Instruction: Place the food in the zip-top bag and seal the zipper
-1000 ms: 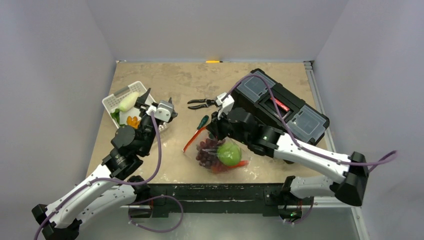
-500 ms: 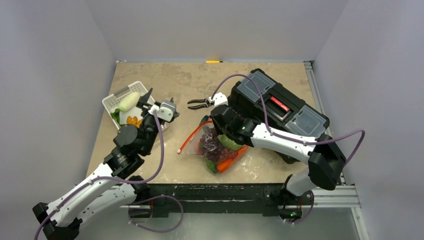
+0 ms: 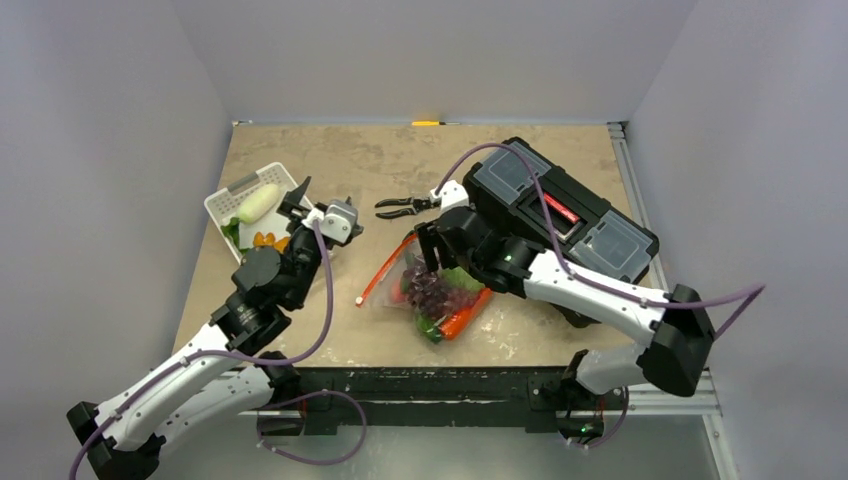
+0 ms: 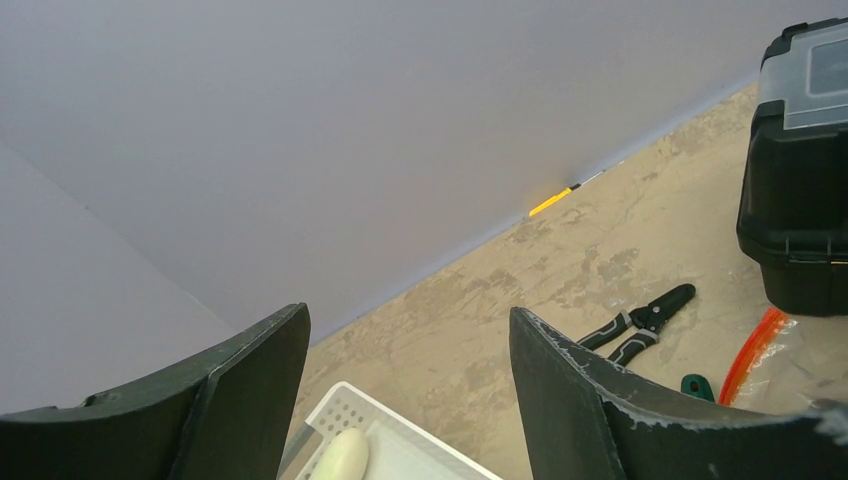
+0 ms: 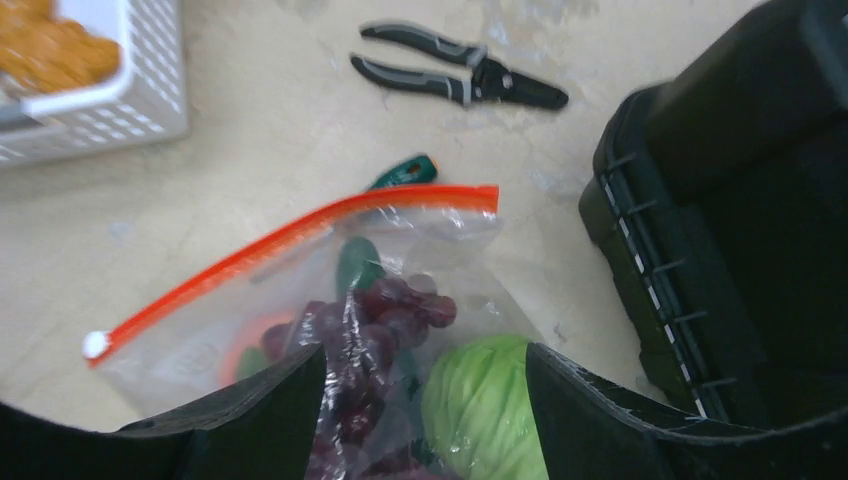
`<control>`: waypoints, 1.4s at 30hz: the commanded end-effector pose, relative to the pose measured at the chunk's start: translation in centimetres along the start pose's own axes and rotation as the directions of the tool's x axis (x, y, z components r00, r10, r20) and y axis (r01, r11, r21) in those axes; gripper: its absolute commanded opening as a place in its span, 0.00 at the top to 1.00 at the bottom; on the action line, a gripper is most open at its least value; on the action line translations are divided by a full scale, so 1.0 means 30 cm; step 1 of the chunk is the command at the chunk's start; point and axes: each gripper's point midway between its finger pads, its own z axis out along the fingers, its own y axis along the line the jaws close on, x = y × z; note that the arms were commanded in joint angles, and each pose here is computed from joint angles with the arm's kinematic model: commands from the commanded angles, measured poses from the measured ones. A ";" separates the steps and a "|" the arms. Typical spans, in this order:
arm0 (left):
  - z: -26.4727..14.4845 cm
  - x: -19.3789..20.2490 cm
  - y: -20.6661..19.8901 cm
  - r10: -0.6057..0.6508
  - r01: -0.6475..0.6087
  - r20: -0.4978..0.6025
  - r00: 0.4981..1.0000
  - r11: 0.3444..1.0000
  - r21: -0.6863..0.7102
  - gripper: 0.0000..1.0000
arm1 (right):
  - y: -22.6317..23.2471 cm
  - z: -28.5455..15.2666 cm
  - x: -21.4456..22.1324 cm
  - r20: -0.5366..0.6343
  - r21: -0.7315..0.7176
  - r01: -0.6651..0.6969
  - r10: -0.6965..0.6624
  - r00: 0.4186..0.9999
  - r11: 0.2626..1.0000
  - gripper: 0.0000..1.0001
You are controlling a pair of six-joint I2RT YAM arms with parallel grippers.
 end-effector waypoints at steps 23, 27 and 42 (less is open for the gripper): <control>-0.246 -0.064 0.078 -0.769 0.766 -0.146 0.622 0.636 -0.089 0.19 | -0.462 -0.865 -0.364 0.605 -0.036 -0.378 0.321 0.728 0.925 0.01; -0.335 -0.115 0.094 -0.832 0.839 -0.134 0.539 0.544 -0.006 0.19 | -0.533 -0.941 -0.353 0.655 -0.039 -0.440 0.355 0.667 0.897 0.01; -0.383 -0.200 0.184 -0.812 0.813 -0.047 0.581 0.578 0.060 0.19 | -0.625 -1.022 -0.415 0.740 0.016 -0.536 0.351 0.574 0.844 0.01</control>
